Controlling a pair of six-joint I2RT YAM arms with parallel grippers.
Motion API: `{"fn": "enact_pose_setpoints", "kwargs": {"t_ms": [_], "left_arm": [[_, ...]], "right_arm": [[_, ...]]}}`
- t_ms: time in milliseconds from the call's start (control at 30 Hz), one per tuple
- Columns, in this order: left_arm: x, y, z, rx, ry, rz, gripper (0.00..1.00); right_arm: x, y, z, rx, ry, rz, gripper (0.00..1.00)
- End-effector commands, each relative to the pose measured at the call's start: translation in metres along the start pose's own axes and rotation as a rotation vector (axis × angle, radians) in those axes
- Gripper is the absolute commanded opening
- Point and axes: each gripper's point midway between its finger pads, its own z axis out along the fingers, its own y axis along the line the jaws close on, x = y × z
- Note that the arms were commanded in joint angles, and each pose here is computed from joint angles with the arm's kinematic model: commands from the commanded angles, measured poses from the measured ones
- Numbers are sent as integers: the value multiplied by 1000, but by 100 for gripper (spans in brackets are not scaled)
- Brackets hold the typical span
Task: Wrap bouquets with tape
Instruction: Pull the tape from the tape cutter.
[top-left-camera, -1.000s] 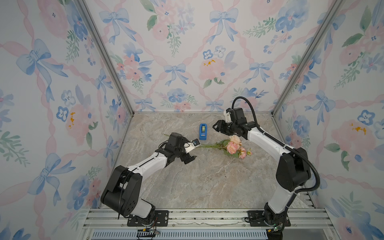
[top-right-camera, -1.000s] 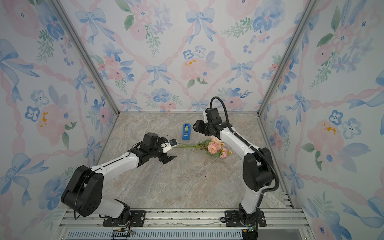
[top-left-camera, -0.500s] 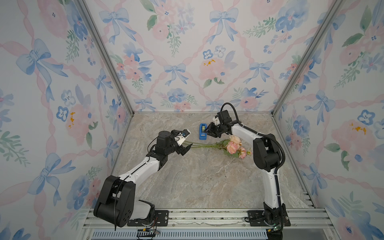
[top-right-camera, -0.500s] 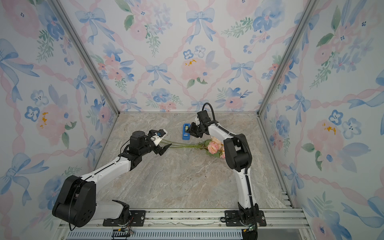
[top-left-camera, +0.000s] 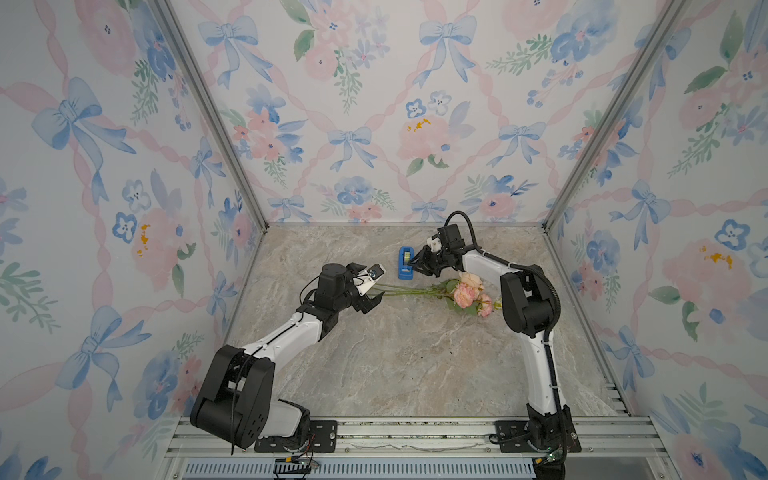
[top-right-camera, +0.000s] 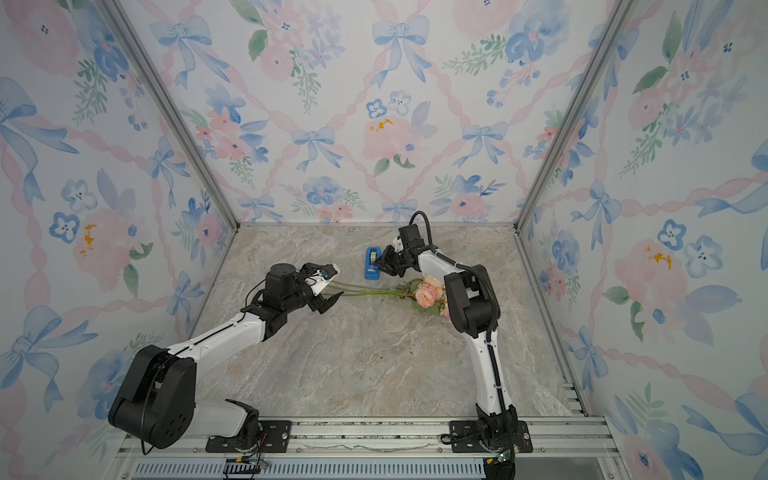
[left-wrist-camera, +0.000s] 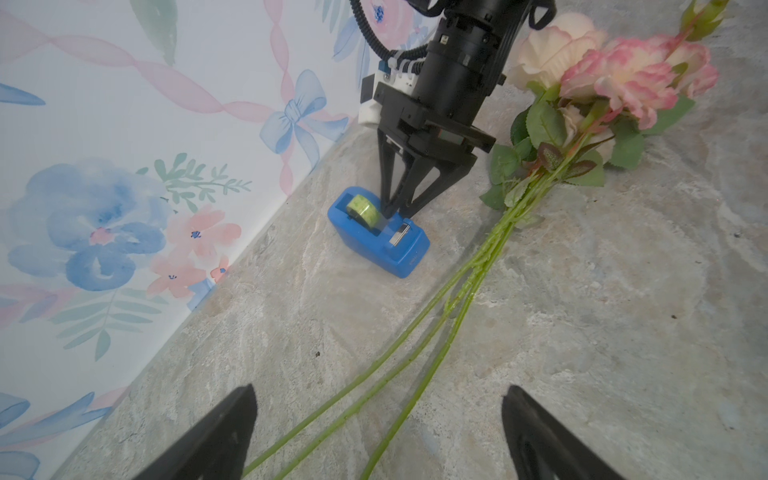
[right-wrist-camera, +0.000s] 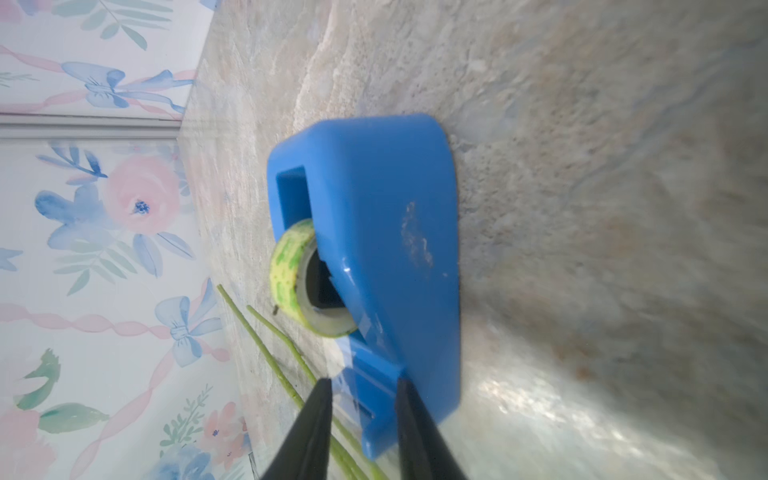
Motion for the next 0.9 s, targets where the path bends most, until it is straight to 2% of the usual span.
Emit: {"fn": "enact_pose_setpoints", "kwargs": {"t_ms": [0, 500, 867], "left_arm": [[10, -6, 3, 12, 33, 15, 93], [18, -10, 9, 7, 70, 36, 93], [23, -11, 11, 5, 93, 45, 92]], "right_arm": [[2, -9, 10, -25, 22, 29, 28], [7, -25, 24, -30, 60, 74, 26], [6, -22, 19, -90, 45, 109, 18]]}}
